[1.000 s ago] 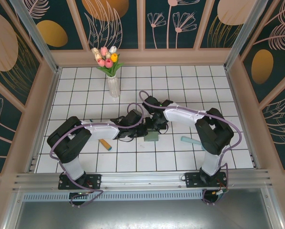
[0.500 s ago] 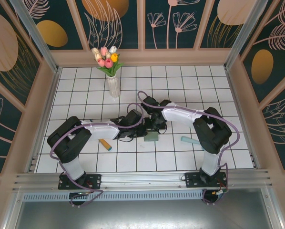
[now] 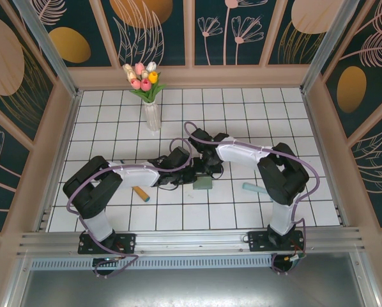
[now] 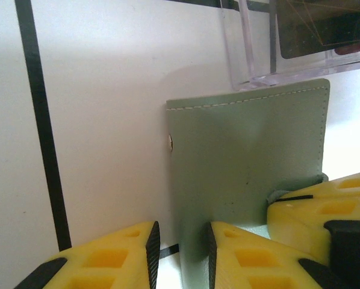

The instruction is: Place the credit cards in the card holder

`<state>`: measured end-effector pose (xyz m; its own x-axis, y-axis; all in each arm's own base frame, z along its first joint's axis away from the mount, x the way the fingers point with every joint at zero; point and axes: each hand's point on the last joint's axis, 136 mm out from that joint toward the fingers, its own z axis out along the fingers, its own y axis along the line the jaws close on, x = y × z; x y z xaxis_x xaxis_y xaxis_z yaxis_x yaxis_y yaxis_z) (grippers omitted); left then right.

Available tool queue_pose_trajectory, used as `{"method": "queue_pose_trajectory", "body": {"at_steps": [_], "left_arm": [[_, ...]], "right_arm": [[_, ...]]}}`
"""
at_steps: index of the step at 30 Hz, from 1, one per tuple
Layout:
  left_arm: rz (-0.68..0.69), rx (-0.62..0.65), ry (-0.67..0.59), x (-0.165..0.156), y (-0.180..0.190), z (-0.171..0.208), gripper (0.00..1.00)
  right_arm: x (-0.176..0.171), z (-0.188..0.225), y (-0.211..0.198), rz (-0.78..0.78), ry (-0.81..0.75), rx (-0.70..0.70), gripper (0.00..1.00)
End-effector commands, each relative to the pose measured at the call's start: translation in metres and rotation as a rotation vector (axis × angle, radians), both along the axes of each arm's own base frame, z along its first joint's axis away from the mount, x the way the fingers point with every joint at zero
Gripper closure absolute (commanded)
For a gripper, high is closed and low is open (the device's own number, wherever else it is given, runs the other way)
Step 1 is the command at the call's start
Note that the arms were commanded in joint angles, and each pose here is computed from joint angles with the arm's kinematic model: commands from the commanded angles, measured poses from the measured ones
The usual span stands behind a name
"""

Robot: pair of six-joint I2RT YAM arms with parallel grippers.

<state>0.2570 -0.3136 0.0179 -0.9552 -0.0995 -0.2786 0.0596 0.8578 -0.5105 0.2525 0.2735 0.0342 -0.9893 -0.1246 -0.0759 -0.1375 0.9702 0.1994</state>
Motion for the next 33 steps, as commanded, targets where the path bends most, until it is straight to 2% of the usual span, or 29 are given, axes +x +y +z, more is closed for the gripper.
{"method": "queue_pose_trajectory", "body": {"at_steps": [1, 10, 17, 24, 28, 30, 33], "left_arm": [[-0.023, 0.022, 0.009, -0.004, 0.000, -0.007, 0.71], [-0.023, 0.026, 0.013, -0.005, 0.001, -0.008, 0.71], [-0.024, 0.024, 0.012, -0.005, 0.000, -0.008, 0.71], [-0.028, 0.029, 0.012, -0.005, 0.000, -0.007, 0.71], [-0.021, 0.035, 0.009, -0.005, 0.003, -0.008, 0.71], [-0.024, 0.032, 0.010, -0.005, 0.002, -0.008, 0.71], [-0.023, 0.027, 0.010, -0.005, 0.001, -0.007, 0.71]], "right_arm": [[0.006, 0.002, -0.005, 0.005, -0.015, -0.030, 1.00], [0.011, 0.011, -0.010, 0.009, -0.035, -0.082, 1.00], [0.006, -0.003, -0.011, 0.016, -0.002, -0.110, 1.00], [-0.007, -0.020, -0.025, 0.042, 0.050, -0.219, 1.00], [-0.011, -0.008, -0.014, 0.062, 0.039, -0.157, 1.00], [-0.015, -0.024, -0.028, 0.049, 0.067, -0.220, 1.00], [-0.027, -0.050, -0.027, 0.046, 0.111, -0.190, 1.00]]}}
